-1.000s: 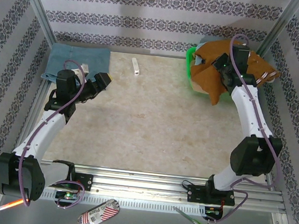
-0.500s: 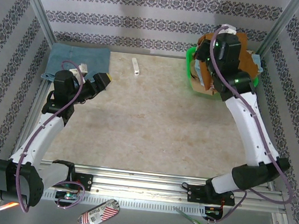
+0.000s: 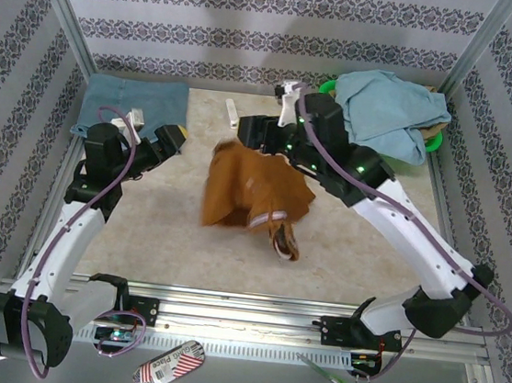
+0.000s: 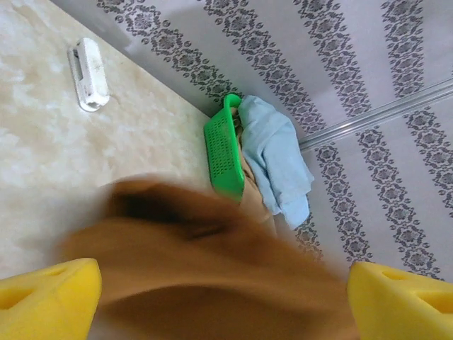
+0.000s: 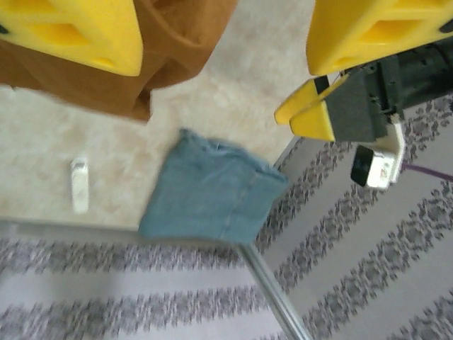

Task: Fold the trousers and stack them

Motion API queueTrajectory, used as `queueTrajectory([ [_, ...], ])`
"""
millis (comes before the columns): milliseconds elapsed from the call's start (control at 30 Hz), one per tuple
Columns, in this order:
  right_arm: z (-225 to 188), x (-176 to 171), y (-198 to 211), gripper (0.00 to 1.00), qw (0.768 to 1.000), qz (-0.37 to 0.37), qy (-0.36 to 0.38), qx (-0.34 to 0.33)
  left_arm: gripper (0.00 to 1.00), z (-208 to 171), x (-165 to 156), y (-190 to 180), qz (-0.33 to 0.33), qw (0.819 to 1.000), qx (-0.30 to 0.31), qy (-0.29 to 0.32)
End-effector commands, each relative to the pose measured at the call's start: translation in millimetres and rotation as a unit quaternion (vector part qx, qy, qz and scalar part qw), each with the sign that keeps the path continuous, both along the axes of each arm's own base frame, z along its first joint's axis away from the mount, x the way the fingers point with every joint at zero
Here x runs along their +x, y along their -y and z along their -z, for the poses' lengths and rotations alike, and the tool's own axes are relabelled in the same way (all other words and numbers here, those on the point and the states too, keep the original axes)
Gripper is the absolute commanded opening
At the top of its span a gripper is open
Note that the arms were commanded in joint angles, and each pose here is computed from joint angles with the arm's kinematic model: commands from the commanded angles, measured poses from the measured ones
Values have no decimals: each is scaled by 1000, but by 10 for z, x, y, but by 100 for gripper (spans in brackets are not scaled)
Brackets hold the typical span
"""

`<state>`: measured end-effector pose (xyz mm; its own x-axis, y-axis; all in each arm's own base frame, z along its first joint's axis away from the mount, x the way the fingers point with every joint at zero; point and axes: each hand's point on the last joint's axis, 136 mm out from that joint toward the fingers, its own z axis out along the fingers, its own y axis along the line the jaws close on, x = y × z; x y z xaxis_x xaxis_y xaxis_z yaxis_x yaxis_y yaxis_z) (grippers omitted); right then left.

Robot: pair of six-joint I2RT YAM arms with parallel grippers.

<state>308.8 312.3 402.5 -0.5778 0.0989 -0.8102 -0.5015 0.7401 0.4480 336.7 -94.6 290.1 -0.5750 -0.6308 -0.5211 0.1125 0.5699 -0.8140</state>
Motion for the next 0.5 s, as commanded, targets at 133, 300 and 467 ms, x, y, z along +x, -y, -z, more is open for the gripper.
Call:
queueTrajectory([
  [133, -35, 162, 524, 70, 996, 49, -43, 54, 91, -52, -275, -46, 0, 993, 115, -18],
  [300, 573, 507, 1128, 70, 982, 135, -118, 64, 89, 277, -525, 455, 92, 947, 301, -67],
  [467, 1343, 672, 1842, 70, 948, 239, -200, 62, 89, 662, -759, 1094, 195, 857, 469, -83],
])
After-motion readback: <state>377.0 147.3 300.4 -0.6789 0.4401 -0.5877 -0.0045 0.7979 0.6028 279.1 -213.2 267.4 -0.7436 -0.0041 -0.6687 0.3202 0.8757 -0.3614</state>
